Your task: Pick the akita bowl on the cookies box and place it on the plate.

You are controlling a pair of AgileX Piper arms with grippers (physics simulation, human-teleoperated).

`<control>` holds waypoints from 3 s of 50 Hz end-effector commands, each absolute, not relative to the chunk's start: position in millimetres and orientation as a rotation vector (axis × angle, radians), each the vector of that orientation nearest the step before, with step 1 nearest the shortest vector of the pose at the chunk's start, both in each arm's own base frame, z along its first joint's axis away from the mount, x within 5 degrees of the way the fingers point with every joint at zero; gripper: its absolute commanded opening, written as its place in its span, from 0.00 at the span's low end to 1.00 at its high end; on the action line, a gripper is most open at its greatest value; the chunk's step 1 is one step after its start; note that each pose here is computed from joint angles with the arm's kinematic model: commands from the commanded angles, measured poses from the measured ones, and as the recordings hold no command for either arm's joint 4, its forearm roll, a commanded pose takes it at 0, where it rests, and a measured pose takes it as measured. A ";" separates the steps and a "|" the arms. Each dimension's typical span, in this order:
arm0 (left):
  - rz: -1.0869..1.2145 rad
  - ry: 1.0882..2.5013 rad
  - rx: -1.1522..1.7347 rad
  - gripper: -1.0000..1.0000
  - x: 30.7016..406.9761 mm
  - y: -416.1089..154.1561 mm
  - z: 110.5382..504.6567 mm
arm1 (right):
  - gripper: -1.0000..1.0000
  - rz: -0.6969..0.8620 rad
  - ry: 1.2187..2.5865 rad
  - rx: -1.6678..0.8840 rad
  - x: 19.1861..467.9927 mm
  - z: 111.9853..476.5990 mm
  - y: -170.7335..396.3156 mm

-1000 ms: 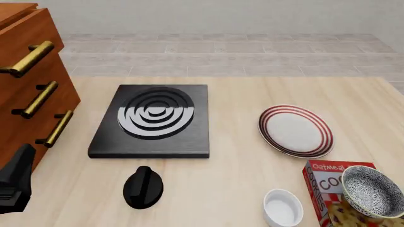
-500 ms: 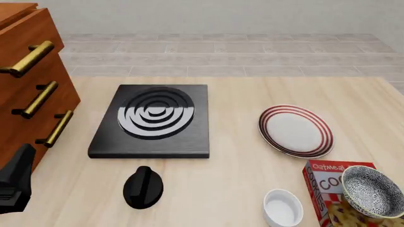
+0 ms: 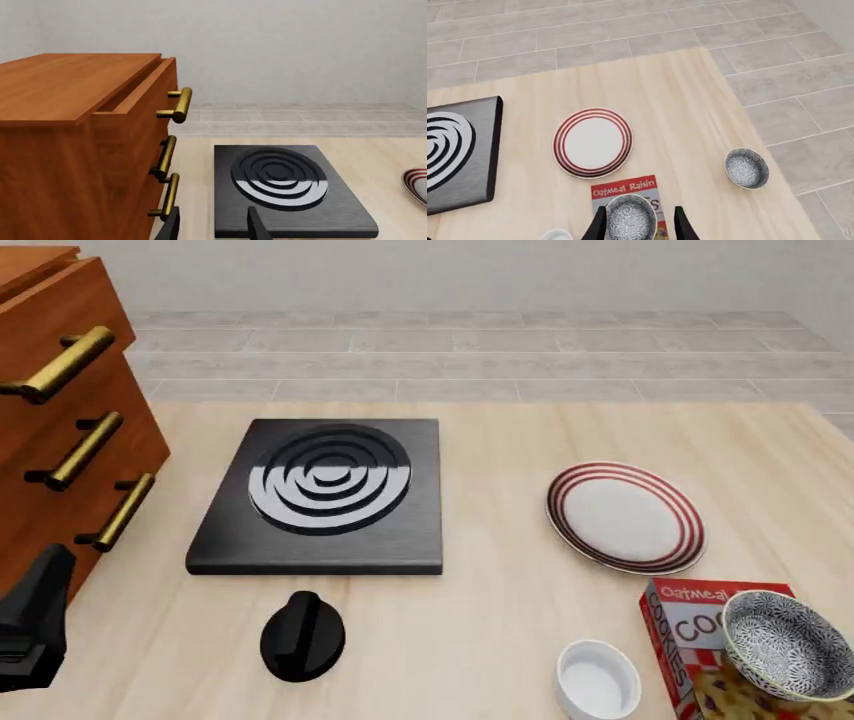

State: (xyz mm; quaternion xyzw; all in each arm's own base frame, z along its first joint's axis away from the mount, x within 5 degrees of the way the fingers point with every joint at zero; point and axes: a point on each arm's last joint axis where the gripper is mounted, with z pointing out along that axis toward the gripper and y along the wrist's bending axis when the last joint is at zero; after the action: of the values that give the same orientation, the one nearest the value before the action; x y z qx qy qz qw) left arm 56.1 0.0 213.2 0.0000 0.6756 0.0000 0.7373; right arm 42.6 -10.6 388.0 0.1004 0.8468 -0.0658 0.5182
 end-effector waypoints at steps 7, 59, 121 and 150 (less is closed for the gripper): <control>0.000 1.484 0.000 1.00 56.1 0.0 213.2 | 1.00 -0.193 2.043 0.305 47.9 379.1 -15.1; 0.000 1.484 0.000 1.00 56.1 0.0 213.2 | 1.00 -0.237 2.103 0.420 61.3 325.8 -25.9; 0.000 1.484 0.000 1.00 56.1 0.0 213.2 | 1.00 -0.188 2.166 0.463 78.9 263.7 -31.5; 0.000 1.484 0.000 1.00 56.1 0.0 213.2 | 1.00 -0.165 2.194 0.469 85.3 240.2 -32.3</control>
State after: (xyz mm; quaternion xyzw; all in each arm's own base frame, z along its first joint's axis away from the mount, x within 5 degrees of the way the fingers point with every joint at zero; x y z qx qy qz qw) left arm 56.1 0.0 213.2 0.0000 0.6756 0.0000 0.7373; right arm 83.4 -32.0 246.9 0.1871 0.8784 -0.0685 0.4345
